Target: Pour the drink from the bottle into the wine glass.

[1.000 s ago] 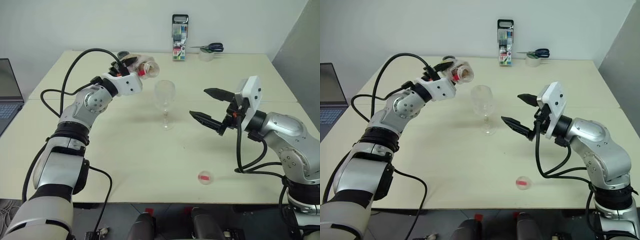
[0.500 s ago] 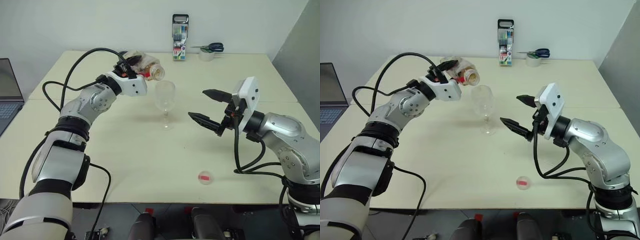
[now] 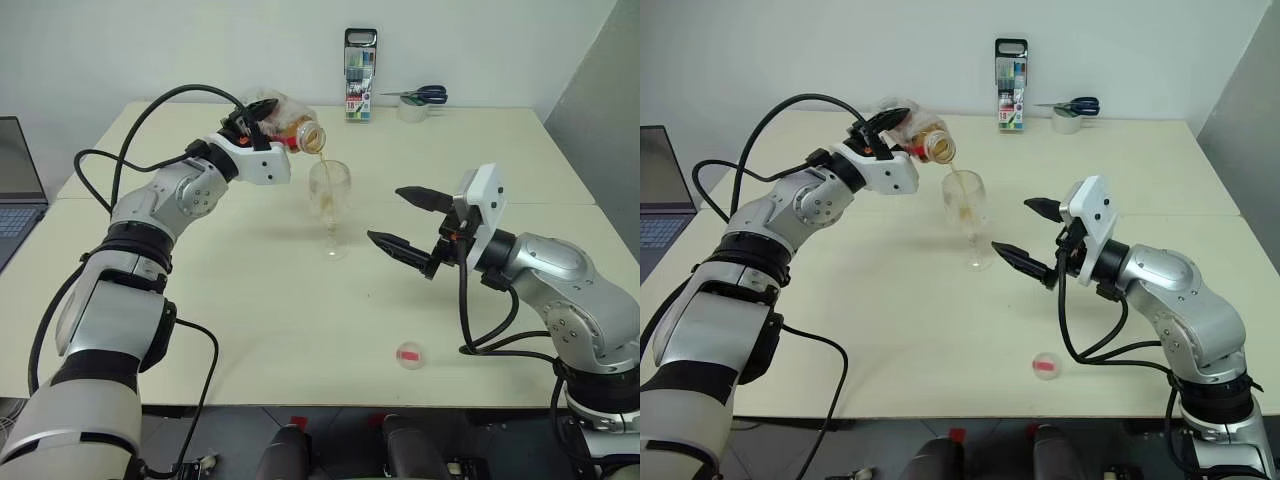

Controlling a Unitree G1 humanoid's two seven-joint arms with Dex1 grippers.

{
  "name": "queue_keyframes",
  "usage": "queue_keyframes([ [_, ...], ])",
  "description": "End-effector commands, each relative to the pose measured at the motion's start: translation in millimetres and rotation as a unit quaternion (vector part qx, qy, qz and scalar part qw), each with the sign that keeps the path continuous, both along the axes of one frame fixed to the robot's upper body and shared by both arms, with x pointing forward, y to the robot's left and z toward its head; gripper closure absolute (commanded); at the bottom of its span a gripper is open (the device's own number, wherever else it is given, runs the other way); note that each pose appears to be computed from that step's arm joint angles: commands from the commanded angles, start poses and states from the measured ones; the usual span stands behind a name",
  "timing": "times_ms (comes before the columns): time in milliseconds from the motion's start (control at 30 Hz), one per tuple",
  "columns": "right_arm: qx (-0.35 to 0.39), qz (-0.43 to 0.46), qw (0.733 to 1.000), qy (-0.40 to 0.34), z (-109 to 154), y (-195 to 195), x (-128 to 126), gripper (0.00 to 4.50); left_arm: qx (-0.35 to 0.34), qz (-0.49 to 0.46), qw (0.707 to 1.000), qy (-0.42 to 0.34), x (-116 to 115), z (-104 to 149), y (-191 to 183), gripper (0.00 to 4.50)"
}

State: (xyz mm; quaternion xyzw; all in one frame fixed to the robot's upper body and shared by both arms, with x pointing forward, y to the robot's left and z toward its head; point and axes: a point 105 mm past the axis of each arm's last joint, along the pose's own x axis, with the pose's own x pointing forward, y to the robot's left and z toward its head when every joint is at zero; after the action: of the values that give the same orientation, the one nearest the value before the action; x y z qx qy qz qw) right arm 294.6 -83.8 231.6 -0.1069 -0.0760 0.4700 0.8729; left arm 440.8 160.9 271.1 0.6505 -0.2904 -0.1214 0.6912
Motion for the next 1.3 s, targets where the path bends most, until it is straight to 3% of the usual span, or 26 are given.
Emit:
queue_keyframes([
  [33, 0.008, 0.007, 0.999, -0.035, 13, 4, -7, 0.00, -0.003, -0.012, 0.999, -0.052, -5, 33, -3, 2.84],
  [1300, 0.057, -0.038, 0.997, -0.042, 3, 19, -8, 0.00, 0.025, -0.008, 0.997, -0.072, -5, 42, -3, 2.84],
])
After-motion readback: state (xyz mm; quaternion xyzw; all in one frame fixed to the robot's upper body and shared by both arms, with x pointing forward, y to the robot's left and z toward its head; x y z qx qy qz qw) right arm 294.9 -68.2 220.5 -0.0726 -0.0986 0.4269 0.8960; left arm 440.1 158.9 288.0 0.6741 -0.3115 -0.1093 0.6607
